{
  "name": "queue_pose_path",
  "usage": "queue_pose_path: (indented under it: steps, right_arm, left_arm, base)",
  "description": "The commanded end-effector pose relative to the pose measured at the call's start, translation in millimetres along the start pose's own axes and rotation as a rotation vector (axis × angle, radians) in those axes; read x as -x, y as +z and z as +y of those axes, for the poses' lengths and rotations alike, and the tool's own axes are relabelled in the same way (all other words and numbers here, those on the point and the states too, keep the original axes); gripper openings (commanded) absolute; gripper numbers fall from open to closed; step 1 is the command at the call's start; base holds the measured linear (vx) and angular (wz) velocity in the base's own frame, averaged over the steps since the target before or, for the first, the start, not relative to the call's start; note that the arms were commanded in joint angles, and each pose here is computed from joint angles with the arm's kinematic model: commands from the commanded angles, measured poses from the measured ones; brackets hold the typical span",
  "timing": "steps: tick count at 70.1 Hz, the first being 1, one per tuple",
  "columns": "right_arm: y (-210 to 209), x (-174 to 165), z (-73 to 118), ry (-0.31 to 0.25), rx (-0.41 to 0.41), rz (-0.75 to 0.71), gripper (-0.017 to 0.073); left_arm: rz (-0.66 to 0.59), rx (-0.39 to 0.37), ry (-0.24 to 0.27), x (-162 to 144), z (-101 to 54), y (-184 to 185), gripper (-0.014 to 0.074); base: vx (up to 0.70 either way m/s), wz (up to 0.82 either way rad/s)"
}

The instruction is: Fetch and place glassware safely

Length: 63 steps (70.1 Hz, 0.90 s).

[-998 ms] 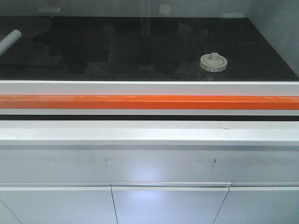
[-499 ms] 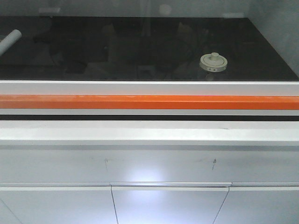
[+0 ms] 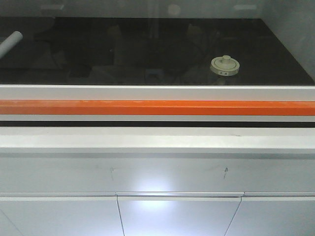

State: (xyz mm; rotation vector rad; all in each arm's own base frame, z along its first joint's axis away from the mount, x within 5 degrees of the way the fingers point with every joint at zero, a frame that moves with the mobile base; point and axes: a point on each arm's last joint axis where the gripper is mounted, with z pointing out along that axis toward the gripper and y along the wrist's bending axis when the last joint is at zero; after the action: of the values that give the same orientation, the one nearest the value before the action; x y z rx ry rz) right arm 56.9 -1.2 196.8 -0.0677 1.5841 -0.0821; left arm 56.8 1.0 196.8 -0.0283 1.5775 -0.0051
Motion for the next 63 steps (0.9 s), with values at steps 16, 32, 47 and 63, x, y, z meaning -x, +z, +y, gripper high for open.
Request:
queue_pose_path:
  steps: [16,32,47,63]
  right_arm:
    - [-11.4,48.1,2.3,-0.003,0.035,-0.425,-0.0003]
    - [-27.4,130.8,-7.5,-0.01,0.003,-0.533,-0.0003]
    - [-13.9,209.4,-15.0,-0.01,-0.002,-0.577,-0.0003]
    - [37.0,224.3,-14.8,-0.002,0.019,-0.488,-0.0003]
  left_arm:
    - [-0.435,-0.041,-0.003,59.2,-3.8,-13.2,-0.0007]
    - [-0.507,-0.037,-0.001,149.5,-5.2,-16.4,-0.0007]
    - [-0.454,-0.027,-0.003,227.1,-6.4,10.6,-0.0007]
    - [-0.282,-0.015,-0.004,243.1,-6.3,54.5,-0.0007]
  base:
    - [0.0,0.0]
    - [0.0,0.0]
    - [0.0,0.0]
    - [0.0,0.0]
